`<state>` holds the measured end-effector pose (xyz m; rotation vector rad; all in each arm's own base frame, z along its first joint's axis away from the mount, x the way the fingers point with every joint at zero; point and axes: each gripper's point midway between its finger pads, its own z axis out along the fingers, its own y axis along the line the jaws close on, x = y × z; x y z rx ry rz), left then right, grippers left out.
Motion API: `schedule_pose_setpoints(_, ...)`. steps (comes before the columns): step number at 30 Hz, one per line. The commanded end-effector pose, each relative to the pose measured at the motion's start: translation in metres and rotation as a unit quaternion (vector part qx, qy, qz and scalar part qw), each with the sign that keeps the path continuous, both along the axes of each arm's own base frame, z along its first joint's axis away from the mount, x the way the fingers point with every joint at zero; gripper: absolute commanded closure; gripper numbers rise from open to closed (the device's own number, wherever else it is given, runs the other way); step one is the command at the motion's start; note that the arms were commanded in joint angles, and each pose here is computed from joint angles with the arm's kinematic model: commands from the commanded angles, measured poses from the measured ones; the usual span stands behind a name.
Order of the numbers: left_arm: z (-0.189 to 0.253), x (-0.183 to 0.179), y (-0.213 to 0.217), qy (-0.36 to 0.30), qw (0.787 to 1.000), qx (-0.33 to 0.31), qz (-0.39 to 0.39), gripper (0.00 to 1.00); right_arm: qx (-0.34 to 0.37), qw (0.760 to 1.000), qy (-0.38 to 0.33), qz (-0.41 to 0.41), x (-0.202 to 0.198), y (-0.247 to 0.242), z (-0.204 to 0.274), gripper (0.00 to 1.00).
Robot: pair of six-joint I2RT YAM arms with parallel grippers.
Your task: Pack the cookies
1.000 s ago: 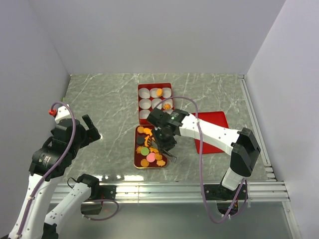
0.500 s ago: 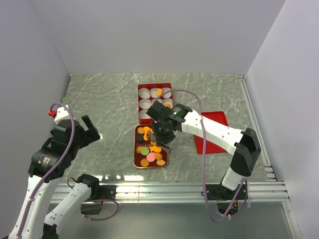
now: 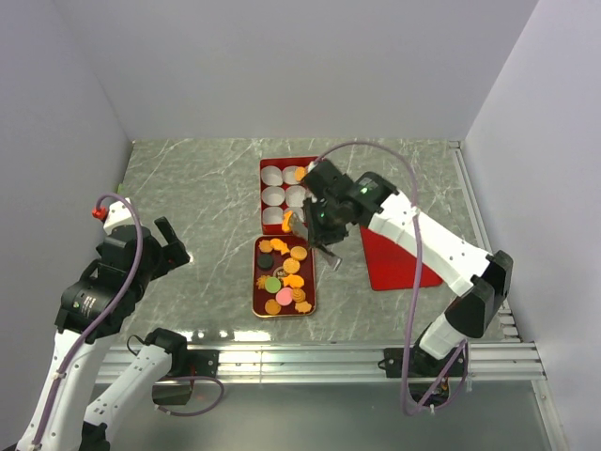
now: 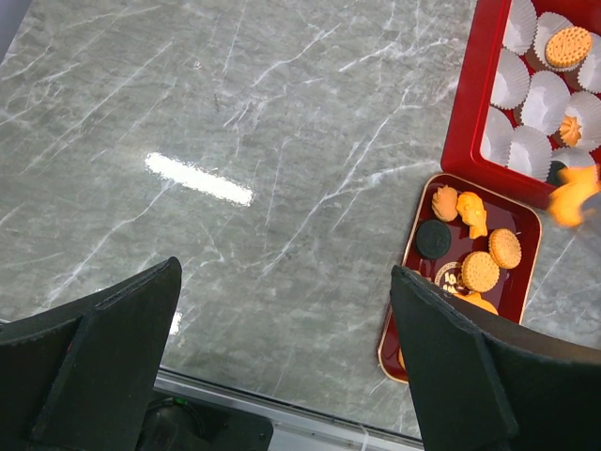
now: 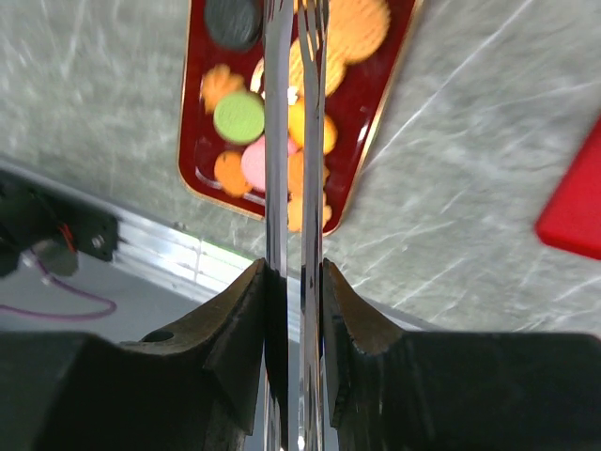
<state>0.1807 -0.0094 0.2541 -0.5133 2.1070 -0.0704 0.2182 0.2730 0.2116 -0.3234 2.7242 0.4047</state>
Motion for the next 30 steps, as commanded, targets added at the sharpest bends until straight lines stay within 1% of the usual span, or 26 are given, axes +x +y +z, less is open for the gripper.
schedule_pose_setpoints(1,0.007,0.004,-0.003,-0.018,1.0,-0.002,-0.011,0.01,0.019,0.998,-0.051,-0.023,0.03,-0.017,0.035,0.94)
schedule_pose_setpoints(5,0.006,0.005,-0.003,-0.016,1.0,-0.001,-0.012,0.0,0.017,0.997,-0.059,-0.055,0.07,-0.031,0.039,0.94)
schedule_pose_setpoints(9,0.005,0.005,-0.003,-0.015,1.0,-0.001,-0.011,0.01,0.01,0.996,-0.065,-0.062,0.106,-0.027,0.039,0.94)
schedule_pose_setpoints(15,0.006,0.004,-0.002,-0.016,1.0,0.0,-0.009,0.01,0.002,0.996,-0.06,-0.072,0.142,-0.022,0.029,0.95)
schedule_pose_setpoints(20,0.006,0.005,-0.002,-0.016,1.0,0.001,-0.007,0.01,-0.007,0.996,-0.048,-0.071,0.155,-0.018,0.012,0.95)
schedule_pose_setpoints(24,0.005,0.006,-0.002,-0.014,1.0,0.002,-0.006,0.01,-0.009,0.998,-0.03,-0.06,0.157,-0.011,-0.007,0.95)
schedule_pose_setpoints(30,0.004,0.007,-0.001,-0.013,1.0,0.003,-0.003,0.01,-0.015,0.998,-0.019,-0.055,0.162,-0.007,-0.022,0.94)
